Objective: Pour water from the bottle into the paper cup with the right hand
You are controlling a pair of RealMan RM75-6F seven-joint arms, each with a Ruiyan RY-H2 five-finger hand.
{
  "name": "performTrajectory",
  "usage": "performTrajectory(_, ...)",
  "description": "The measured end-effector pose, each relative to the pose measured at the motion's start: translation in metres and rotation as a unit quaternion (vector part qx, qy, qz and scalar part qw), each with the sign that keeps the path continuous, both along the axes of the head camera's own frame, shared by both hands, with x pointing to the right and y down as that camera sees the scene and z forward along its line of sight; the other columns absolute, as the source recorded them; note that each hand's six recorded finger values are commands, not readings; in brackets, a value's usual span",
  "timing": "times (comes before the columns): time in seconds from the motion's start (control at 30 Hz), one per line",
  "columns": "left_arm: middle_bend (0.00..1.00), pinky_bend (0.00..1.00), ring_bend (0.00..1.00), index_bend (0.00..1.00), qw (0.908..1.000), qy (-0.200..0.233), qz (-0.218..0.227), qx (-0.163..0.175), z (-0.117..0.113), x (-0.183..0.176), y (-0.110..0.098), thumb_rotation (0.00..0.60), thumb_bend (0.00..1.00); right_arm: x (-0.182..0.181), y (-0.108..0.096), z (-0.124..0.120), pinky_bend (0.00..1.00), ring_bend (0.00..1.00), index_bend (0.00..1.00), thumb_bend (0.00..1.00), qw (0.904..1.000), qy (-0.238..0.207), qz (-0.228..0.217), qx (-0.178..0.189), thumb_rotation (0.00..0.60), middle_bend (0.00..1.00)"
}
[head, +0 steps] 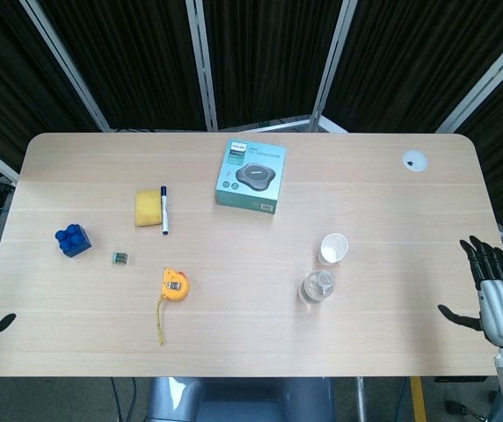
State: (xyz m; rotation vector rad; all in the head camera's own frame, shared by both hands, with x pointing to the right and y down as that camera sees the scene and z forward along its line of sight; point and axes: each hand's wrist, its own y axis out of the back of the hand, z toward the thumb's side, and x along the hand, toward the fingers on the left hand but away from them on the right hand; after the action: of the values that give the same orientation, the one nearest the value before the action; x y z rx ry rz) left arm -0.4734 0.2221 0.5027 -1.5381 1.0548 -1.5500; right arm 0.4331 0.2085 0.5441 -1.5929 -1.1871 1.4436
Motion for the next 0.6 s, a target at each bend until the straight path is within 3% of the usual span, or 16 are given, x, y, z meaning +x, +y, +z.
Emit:
performTrajectory(0.2, 0.0, 0.0, 0.0, 0.0, 1.0, 0.002, 0.0, 0.001, -0.002, 0.001, 0.001, 0.6, 0.0, -0.002, 0.001, -0.002, 0.0, 0.0, 0.0, 0.0, 0.9999, -0.007, -0.006, 0.006, 0.6, 0.0)
performTrajectory(0.33, 0.0, 0.0, 0.0, 0.0, 1.0, 0.004, 0.004, 0.0, -0.002, 0.003, 0.002, 0.6, 0.0, -0.004, 0.003, 0.004, 0.0, 0.0, 0.0, 0.0, 0.9995, -0.029, -0.003, -0.011, 0.6, 0.0)
performTrajectory(0.47, 0.0, 0.0, 0.0, 0.0, 0.9999, 0.007, 0.008, -0.005, 0.0, 0.006, 0.003, 0.6, 0.0, -0.008, 0.006, 0.016, 0.0, 0.0, 0.0, 0.0, 0.9949, -0.085, 0.003, -0.054, 0.6, 0.0)
performTrajectory(0.6, 0.0, 0.0, 0.0, 0.0, 0.9998, 0.011, 0.014, -0.011, 0.006, 0.01, 0.0, 0.6, 0.0, -0.014, 0.011, 0.034, 0.01, 0.0, 0.0, 0.0, 0.9798, -0.169, 0.008, -0.108, 0.6, 0.0)
